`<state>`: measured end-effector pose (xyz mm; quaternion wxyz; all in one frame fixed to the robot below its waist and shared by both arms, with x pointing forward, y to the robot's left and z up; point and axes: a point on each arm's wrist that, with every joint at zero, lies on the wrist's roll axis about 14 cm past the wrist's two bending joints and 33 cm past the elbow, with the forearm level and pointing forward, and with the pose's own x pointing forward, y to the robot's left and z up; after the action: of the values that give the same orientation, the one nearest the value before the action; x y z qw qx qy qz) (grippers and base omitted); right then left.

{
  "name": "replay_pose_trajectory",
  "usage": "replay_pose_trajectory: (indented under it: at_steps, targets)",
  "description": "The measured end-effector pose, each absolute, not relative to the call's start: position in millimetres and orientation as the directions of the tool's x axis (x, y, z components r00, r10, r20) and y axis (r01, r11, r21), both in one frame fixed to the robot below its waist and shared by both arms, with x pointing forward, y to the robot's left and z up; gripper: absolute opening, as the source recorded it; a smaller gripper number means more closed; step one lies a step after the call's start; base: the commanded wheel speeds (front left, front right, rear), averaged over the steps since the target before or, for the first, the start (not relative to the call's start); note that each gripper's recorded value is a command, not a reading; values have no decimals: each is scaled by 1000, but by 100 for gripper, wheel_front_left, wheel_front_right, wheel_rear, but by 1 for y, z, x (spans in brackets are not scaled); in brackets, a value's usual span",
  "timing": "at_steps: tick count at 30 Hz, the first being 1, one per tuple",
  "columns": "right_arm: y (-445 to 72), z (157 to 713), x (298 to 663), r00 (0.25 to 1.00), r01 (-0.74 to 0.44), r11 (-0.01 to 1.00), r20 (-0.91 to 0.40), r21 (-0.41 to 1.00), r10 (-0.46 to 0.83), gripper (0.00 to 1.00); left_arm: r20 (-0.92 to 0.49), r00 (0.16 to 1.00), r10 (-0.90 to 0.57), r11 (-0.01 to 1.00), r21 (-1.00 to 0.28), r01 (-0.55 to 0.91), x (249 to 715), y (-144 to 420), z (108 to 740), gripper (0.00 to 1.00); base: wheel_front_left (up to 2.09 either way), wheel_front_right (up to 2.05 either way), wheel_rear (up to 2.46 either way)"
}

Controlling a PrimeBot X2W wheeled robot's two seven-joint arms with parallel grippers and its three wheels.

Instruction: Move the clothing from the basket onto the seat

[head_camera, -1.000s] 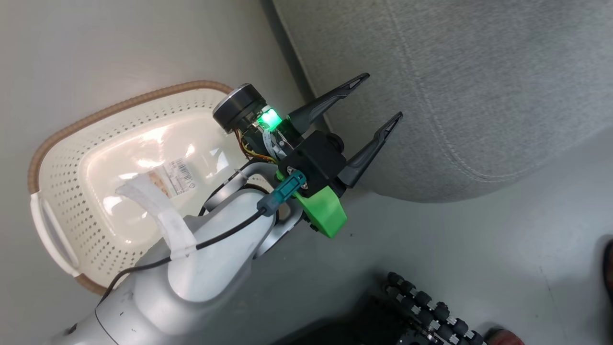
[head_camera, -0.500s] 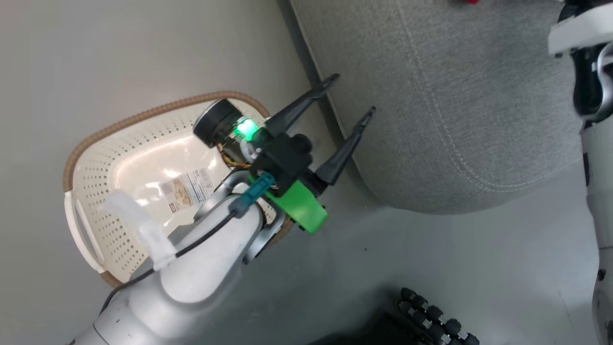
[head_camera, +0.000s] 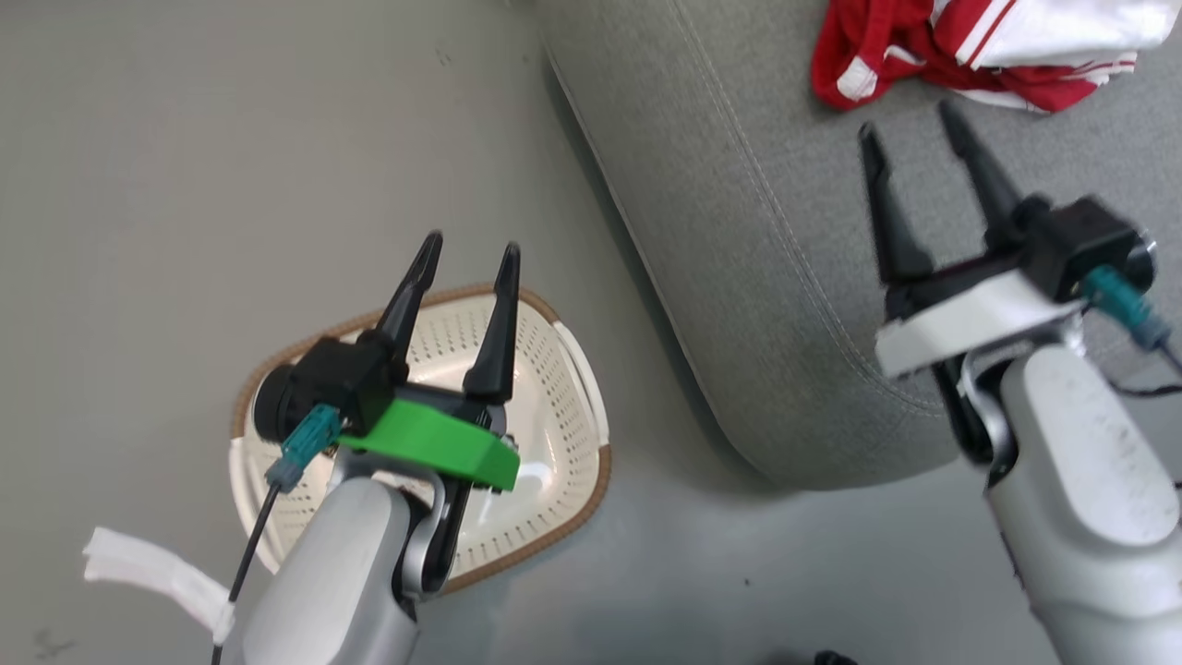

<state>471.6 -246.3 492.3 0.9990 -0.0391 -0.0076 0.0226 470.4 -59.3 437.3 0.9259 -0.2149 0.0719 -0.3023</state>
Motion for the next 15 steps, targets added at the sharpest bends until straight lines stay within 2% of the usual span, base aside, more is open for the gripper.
replay_pose_trajectory:
  at_steps: [9,15]
  targets:
    - [-178,494,427,984,-176,984,30,24,175,100,-43,931,-362,890,-312,332,441,30,451,100,0,0,0]
    - [-155,504,397,977,-208,977,66,48,205,100,6,975,-221,941,-260,215,408,86,477,100,0,0,0]
